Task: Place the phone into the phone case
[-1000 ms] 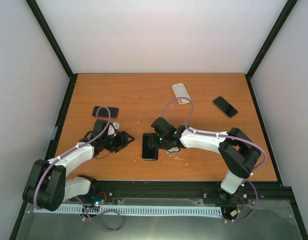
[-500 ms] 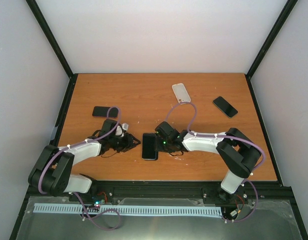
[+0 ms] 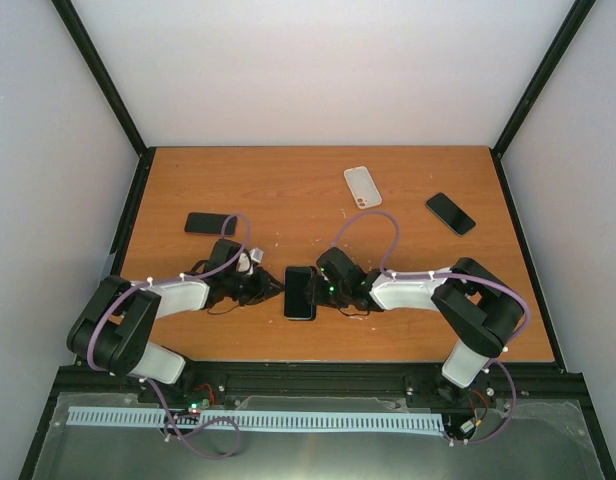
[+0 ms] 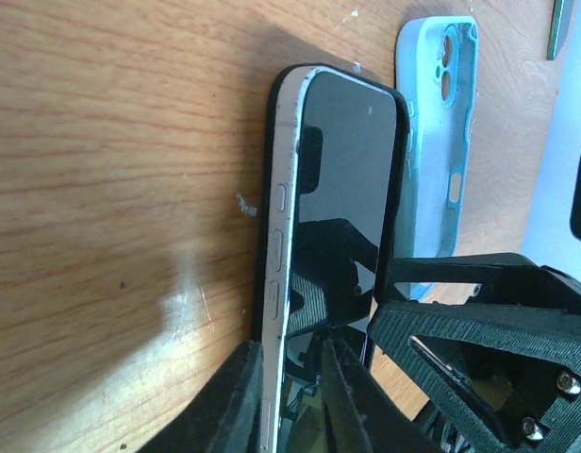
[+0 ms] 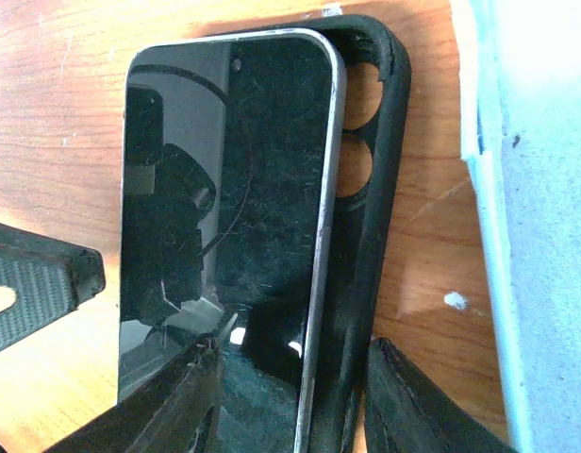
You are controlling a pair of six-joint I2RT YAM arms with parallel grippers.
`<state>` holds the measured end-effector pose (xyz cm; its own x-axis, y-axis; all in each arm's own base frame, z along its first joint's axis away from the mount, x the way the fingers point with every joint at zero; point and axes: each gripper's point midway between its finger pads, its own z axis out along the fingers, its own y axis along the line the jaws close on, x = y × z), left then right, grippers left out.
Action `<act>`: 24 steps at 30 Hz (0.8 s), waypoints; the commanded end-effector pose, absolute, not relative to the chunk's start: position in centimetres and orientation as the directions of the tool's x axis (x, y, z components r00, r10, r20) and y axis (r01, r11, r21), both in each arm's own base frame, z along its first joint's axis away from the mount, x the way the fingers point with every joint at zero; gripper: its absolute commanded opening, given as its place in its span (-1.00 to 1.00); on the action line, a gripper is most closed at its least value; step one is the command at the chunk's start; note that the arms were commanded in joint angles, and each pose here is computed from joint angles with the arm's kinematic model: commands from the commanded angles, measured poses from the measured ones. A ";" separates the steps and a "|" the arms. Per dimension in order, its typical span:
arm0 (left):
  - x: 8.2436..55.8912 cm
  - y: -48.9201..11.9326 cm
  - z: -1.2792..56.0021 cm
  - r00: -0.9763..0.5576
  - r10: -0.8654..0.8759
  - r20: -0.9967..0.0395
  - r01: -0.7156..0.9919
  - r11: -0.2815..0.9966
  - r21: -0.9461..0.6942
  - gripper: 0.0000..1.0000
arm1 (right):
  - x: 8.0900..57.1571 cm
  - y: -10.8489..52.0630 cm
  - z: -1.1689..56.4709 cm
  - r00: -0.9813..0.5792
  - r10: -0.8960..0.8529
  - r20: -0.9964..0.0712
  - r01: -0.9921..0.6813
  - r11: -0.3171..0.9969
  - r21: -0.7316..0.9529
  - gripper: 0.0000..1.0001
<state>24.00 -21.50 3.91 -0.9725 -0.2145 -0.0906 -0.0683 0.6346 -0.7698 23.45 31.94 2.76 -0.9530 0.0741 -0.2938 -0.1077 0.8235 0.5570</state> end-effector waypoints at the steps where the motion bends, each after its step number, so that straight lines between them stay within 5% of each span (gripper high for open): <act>1: 24.8 -22.4 4.7 -0.972 -0.200 -0.126 -0.022 0.607 -0.795 -0.66 | 24.1 33.2 4.8 -0.936 0.108 -0.335 -0.143 0.754 0.642 -0.18; 24: 24.1 -23.7 3.6 -0.982 -0.167 -0.093 -0.020 0.576 -0.817 -0.79 | 23.6 35.6 6.5 -0.937 0.088 -0.338 -0.218 0.611 0.761 -0.13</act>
<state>24.48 -22.62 3.10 -0.9766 -0.1928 -0.0953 -0.0429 0.6088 -0.7921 23.49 32.67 3.23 -0.9460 0.0936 -0.3105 -0.1421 0.7409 0.6564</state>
